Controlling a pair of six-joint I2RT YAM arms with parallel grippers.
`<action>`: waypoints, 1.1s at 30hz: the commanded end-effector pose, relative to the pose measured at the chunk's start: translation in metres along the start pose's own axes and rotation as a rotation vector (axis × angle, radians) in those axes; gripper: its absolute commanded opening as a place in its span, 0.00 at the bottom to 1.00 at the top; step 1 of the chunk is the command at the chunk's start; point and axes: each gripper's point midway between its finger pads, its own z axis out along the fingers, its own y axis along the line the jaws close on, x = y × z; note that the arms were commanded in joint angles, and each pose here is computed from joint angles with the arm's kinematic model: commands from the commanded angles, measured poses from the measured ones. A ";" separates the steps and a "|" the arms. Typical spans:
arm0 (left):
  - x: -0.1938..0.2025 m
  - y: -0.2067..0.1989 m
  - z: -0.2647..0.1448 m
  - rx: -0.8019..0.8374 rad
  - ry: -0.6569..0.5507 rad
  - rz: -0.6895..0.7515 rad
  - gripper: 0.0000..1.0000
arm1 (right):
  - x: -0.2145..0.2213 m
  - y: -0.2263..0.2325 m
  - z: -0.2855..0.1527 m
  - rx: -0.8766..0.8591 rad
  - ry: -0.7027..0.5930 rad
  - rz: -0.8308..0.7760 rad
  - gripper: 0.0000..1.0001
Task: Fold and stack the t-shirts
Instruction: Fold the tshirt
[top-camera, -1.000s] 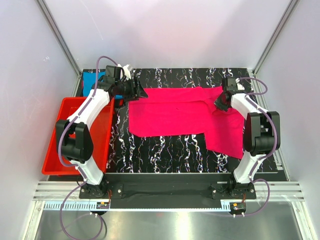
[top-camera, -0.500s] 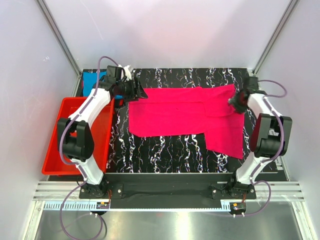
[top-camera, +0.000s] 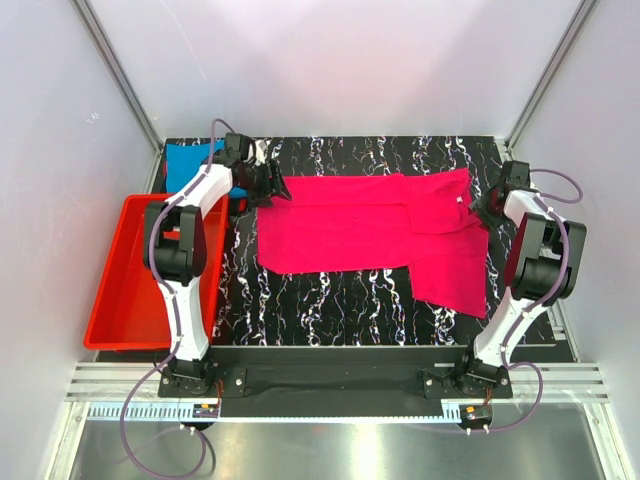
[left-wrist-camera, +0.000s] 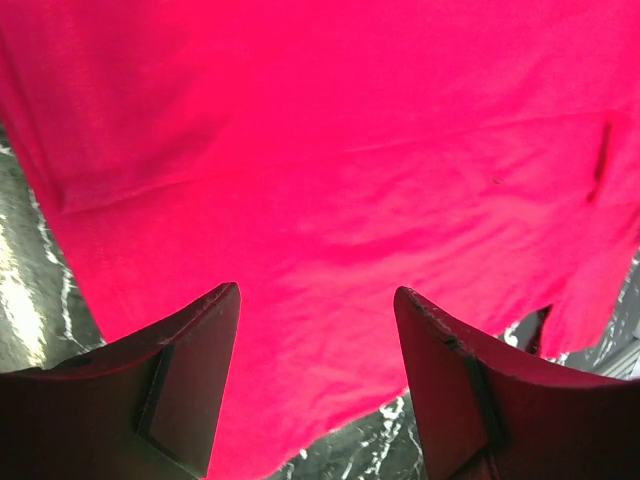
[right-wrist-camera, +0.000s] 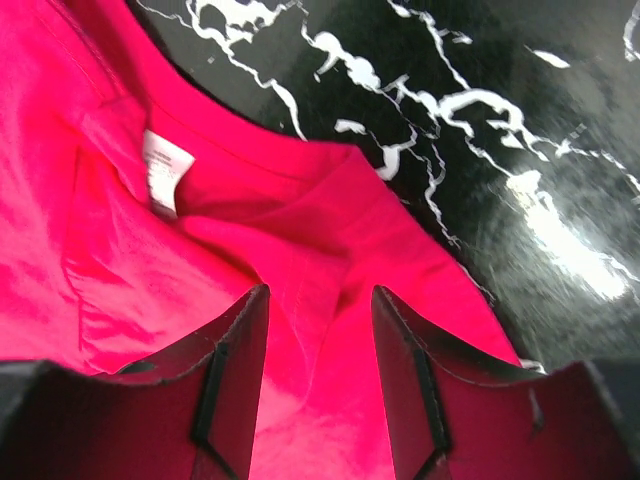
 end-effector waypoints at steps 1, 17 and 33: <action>-0.018 -0.003 -0.002 0.009 -0.045 0.010 0.68 | -0.018 0.016 0.004 -0.066 -0.049 0.029 0.53; -0.017 0.005 0.002 -0.011 -0.044 0.005 0.68 | -0.031 0.015 -0.005 -0.049 -0.105 0.020 0.00; -0.011 0.008 0.004 -0.013 -0.027 -0.001 0.68 | -0.032 -0.011 -0.054 0.063 -0.122 -0.065 0.00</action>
